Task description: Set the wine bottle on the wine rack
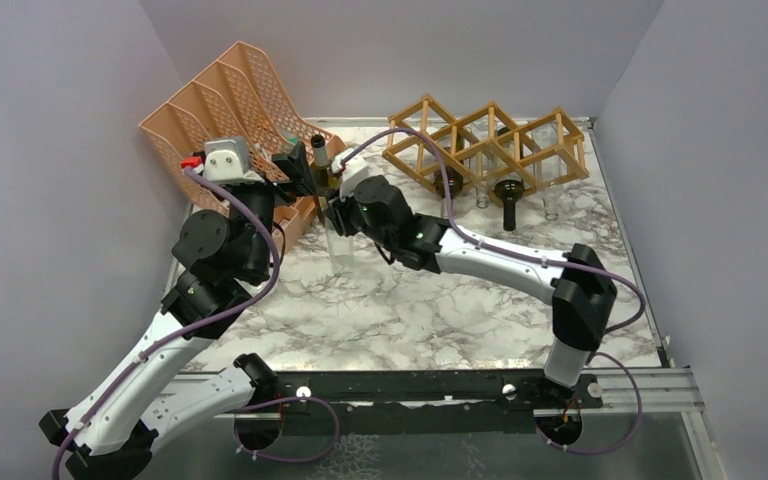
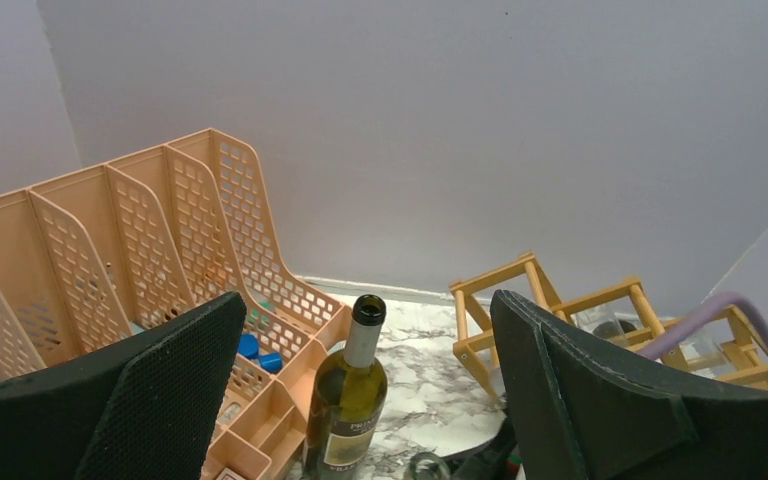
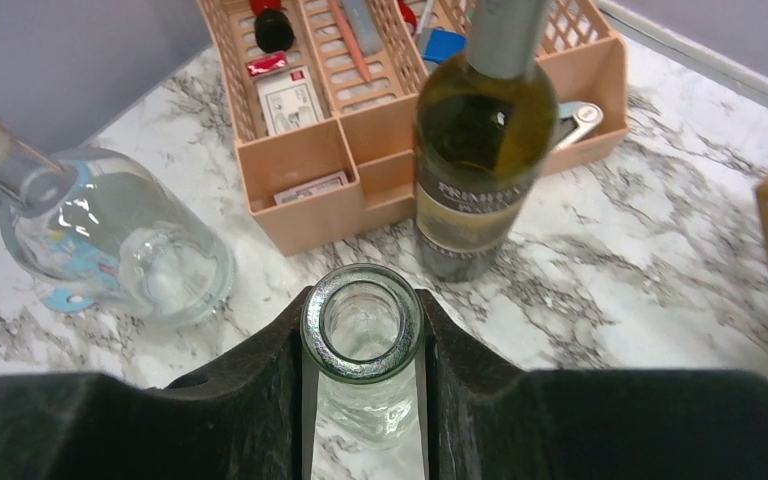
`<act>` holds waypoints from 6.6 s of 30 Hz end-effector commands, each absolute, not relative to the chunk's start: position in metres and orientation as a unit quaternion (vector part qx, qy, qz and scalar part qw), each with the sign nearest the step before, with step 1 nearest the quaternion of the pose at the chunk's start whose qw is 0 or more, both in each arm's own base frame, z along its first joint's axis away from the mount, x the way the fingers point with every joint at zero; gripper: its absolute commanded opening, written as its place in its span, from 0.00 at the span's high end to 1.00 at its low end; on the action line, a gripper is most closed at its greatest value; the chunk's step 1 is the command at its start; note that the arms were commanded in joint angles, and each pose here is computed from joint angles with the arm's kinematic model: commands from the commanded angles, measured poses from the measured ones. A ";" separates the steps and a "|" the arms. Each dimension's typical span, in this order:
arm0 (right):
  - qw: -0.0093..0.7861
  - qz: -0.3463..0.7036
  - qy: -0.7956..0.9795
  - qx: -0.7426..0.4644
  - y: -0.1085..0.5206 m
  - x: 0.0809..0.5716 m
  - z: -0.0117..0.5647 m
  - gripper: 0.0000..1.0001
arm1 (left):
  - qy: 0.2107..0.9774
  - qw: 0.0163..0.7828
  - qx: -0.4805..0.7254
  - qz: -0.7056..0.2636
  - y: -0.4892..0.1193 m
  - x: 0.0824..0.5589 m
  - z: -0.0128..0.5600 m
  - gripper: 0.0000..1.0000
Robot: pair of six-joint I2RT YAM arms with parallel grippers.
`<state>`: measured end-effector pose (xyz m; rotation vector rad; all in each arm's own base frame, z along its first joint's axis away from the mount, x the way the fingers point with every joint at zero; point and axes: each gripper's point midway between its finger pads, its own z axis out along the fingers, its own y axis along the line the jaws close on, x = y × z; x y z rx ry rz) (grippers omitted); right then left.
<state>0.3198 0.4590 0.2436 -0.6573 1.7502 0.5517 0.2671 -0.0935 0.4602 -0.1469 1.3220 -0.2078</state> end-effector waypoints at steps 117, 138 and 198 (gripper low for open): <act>0.448 0.232 0.843 -0.186 0.214 0.166 0.308 0.27 | 0.130 0.747 0.646 0.082 -0.364 0.279 0.356 1.00; 0.463 0.204 0.852 -0.132 0.214 0.184 0.301 0.70 | 0.175 0.743 0.644 0.060 -0.357 0.281 0.349 0.64; 0.542 0.149 0.827 0.005 0.274 0.354 0.235 0.96 | 0.678 0.703 0.143 -0.159 -0.202 0.282 0.395 0.01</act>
